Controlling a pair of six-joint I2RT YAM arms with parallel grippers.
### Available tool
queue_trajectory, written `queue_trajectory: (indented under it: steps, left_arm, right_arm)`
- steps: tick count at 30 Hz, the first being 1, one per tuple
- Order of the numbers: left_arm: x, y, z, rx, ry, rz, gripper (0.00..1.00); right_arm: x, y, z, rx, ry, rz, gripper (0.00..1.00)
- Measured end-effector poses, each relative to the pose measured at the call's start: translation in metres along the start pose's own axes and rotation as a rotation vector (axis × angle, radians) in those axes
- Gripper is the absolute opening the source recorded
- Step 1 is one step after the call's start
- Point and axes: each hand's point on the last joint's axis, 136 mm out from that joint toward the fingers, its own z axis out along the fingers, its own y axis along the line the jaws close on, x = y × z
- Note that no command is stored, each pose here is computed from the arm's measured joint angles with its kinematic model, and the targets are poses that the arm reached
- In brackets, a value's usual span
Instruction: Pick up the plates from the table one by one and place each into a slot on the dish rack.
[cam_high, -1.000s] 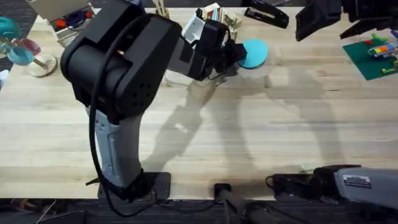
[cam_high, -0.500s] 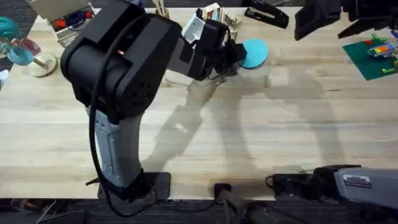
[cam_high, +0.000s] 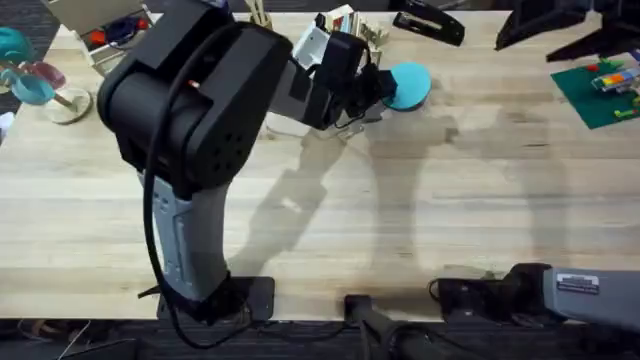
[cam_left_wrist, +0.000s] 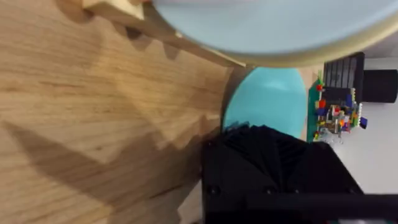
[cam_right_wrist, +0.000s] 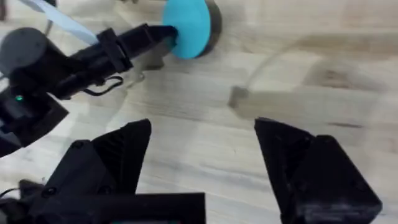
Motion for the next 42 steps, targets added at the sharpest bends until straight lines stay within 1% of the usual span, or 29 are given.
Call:
queue_trajectory:
  steps: [3,7,12,17,22,30,42]
  left_arm:
    - [0.0,0.0,0.0,0.0,0.0,0.0,0.038]
    - [0.0,0.0,0.0,0.0,0.0,0.0,0.038]
    - [0.0,0.0,0.0,0.0,0.0,0.0,0.038]
    - [0.0,0.0,0.0,0.0,0.0,0.0,0.038]
    - [0.0,0.0,0.0,0.0,0.0,0.0,0.038]
    - [0.0,0.0,0.0,0.0,0.0,0.0,0.039]
    - [0.0,0.0,0.0,0.0,0.0,0.0,0.038]
  right_arm:
    - [-0.006,0.001,0.012,-0.07,0.011,-0.008,0.996]
    - [-0.013,-0.002,0.042,-0.15,0.048,-0.012,0.996]
    - [-0.016,-0.005,0.079,-0.241,0.103,-0.012,0.995]
    - [-0.027,-0.008,0.11,-0.317,0.09,-0.037,0.995]
    - [-0.035,-0.01,0.132,-0.375,0.07,-0.046,0.995]
    - [-0.043,-0.012,0.163,-0.419,0.052,-0.066,0.995]
    - [-0.041,0.004,0.209,-0.454,0.082,-0.094,0.995]
